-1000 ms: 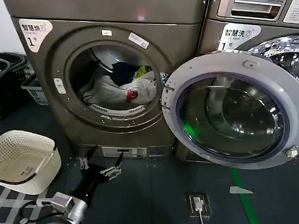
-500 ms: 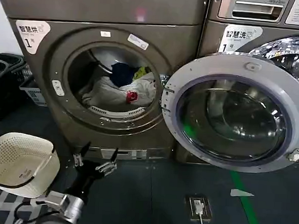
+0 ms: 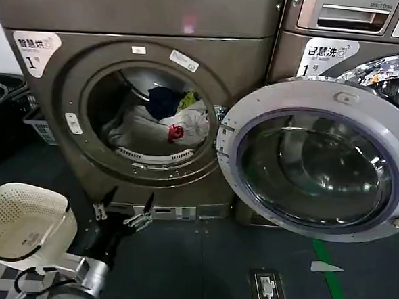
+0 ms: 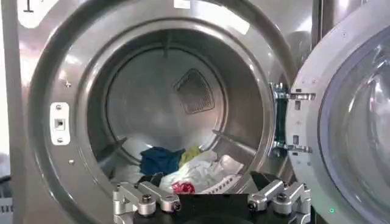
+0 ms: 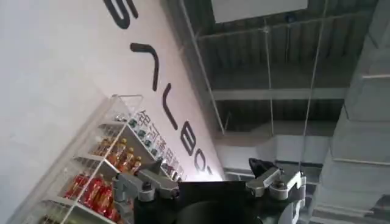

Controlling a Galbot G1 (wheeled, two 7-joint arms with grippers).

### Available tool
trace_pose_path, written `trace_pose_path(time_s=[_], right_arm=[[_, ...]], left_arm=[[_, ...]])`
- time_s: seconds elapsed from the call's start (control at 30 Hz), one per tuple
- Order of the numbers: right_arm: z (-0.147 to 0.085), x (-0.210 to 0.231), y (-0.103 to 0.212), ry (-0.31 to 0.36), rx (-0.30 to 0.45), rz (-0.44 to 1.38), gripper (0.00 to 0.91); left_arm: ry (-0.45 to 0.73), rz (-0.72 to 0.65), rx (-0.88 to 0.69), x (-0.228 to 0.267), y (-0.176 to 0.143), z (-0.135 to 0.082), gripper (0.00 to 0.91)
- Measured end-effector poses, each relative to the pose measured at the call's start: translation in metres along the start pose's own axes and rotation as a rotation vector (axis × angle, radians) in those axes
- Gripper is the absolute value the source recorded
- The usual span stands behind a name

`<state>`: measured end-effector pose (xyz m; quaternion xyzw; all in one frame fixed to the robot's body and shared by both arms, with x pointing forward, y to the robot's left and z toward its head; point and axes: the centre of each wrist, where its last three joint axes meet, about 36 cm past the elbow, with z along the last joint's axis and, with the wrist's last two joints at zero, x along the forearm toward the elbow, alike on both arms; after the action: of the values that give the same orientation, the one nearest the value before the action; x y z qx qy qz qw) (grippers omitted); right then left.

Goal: Grasp the clothes from the dryer.

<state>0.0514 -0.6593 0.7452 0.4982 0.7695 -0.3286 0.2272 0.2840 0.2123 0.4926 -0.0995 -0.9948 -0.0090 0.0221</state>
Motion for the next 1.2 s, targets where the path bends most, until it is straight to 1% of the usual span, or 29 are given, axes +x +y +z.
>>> trace_pose_path(time_s=[1.2], right_arm=[[0.0041, -0.0016, 0.0031, 0.013, -0.004, -0.005, 0.907]], left_arm=[[0.009, 0.031, 0.011, 0.0013, -0.0047, -0.0025, 0.907]])
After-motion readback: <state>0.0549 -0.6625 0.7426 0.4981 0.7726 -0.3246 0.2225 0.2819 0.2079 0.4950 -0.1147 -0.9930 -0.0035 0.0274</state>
